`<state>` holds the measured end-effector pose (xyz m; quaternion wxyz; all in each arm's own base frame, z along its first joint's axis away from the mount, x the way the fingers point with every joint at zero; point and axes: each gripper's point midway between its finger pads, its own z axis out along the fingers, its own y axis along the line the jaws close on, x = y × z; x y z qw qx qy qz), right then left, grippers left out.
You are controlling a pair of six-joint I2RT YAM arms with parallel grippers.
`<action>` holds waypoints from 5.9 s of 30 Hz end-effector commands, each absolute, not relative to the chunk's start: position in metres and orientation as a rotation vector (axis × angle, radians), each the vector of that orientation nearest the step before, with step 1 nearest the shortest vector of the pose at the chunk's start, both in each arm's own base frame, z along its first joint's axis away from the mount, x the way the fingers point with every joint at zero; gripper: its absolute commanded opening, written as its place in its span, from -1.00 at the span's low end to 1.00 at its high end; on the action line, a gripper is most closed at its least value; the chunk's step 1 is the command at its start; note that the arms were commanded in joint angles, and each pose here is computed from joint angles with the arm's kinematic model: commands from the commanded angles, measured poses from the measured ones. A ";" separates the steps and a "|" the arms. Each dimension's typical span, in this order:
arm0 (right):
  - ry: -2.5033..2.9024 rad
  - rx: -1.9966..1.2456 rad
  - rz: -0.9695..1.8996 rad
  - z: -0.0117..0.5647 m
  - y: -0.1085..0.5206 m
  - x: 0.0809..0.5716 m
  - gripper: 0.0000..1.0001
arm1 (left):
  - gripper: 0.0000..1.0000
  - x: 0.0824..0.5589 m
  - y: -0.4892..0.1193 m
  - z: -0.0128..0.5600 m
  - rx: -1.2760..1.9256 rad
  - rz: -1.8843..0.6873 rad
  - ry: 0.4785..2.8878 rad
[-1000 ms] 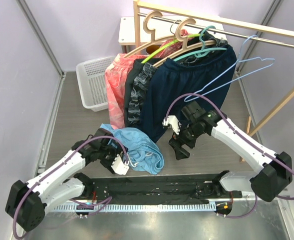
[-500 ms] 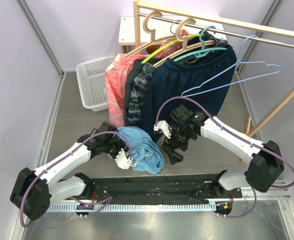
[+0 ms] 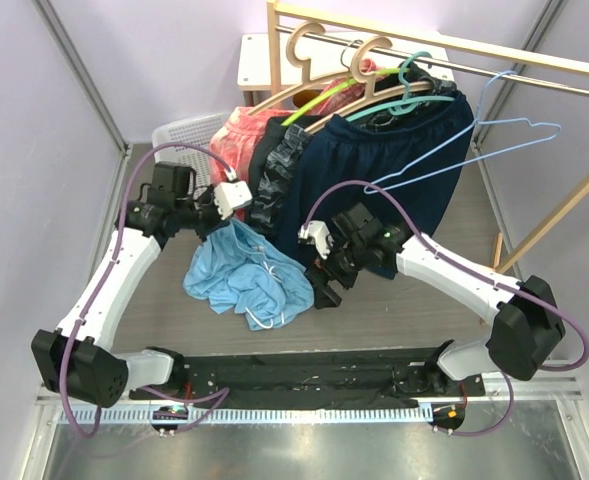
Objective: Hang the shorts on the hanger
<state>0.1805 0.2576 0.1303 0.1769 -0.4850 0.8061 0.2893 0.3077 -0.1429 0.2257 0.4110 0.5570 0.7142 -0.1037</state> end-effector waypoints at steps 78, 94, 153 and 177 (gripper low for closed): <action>1.956 -1.335 0.324 0.149 0.294 0.196 -0.95 | -0.70 0.173 -0.094 0.141 1.419 -0.616 2.077; 1.658 -1.613 0.375 0.273 0.293 0.157 0.51 | 0.64 0.175 -0.113 0.221 1.272 -0.599 1.911; 1.495 0.390 0.259 0.446 0.024 0.338 -0.98 | 0.82 0.188 -0.128 0.354 0.953 -0.482 1.521; 1.372 0.256 0.238 0.472 0.020 0.278 -0.99 | 1.00 0.201 -0.126 0.345 0.885 -0.519 1.635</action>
